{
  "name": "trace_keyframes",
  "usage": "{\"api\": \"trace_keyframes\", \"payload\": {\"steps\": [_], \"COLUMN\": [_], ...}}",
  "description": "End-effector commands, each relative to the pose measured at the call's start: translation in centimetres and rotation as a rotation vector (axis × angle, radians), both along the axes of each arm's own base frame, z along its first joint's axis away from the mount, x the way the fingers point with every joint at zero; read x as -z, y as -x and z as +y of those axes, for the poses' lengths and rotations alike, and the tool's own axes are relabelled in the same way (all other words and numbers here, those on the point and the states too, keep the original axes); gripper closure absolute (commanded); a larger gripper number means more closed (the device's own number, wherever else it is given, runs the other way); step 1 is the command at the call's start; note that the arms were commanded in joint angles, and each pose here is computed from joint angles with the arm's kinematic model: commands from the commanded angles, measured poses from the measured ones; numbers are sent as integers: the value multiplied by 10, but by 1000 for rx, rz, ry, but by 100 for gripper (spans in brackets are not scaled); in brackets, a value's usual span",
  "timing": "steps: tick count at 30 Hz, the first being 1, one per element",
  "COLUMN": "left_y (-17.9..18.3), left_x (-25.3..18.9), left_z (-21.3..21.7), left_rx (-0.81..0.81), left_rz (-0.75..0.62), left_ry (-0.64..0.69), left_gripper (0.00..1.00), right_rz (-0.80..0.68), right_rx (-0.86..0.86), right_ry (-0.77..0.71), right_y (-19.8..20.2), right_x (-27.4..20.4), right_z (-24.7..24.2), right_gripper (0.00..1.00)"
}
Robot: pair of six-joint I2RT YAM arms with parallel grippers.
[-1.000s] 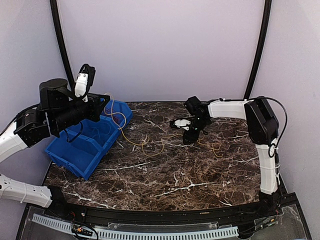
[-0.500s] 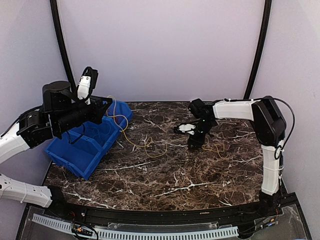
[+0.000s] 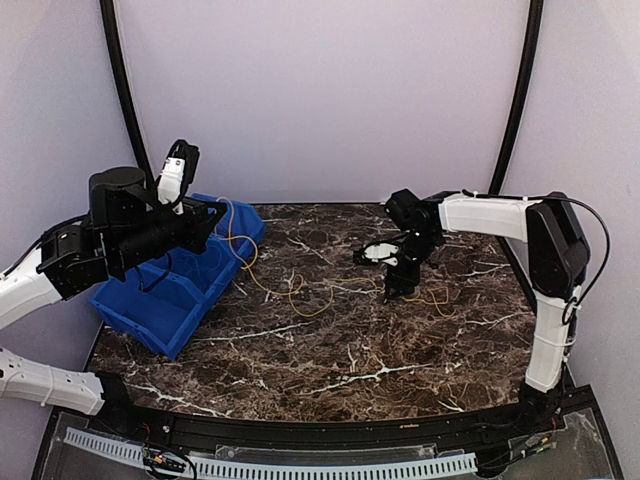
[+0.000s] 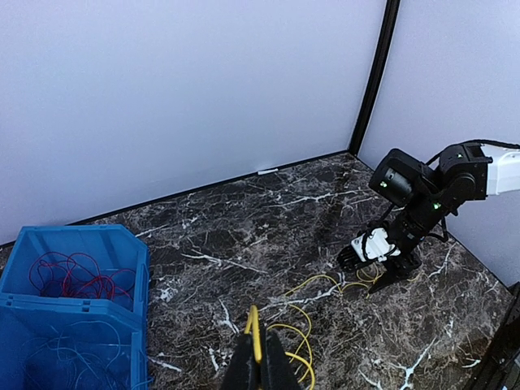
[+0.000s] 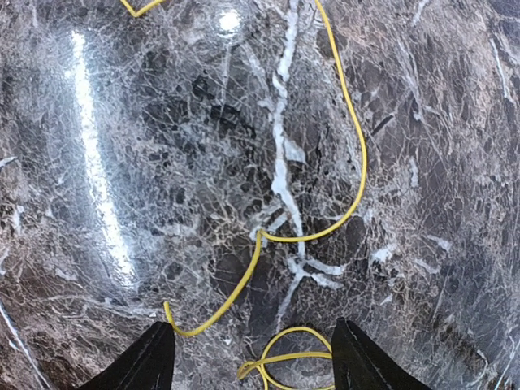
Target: Untangle the cables
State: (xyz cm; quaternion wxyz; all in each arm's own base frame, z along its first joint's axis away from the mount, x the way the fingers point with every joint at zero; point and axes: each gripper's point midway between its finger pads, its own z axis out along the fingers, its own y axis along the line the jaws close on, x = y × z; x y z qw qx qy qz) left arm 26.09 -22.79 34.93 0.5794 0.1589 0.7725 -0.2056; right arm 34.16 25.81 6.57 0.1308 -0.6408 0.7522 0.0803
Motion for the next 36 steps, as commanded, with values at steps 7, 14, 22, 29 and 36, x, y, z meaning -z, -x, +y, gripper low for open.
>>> {"api": "trace_keyframes", "payload": {"steps": [7, 14, 22, 29, 36], "left_y": [3, 3, 1, 0, 0], "left_x": [-5, -2, 4, 5, -2], "left_z": [-2, -3, -6, -8, 12], "left_rx": [16, 18, 20, 26, -50], "left_rz": [-18, -11, -8, -3, -9], "left_ry": [34, 37, 38, 35, 10], "left_gripper": [100, 100, 100, 100, 100], "right_rz": [-59, -7, 40, 64, 11], "right_rx": [1, 4, 52, 78, 28], "right_ry": [14, -29, -78, -92, -200], "right_y": [-15, -18, -27, -31, -20], "right_x": [3, 7, 6, 5, -47], "right_z": [2, 18, 36, 43, 65], "right_gripper": [42, 45, 53, 99, 100]}}
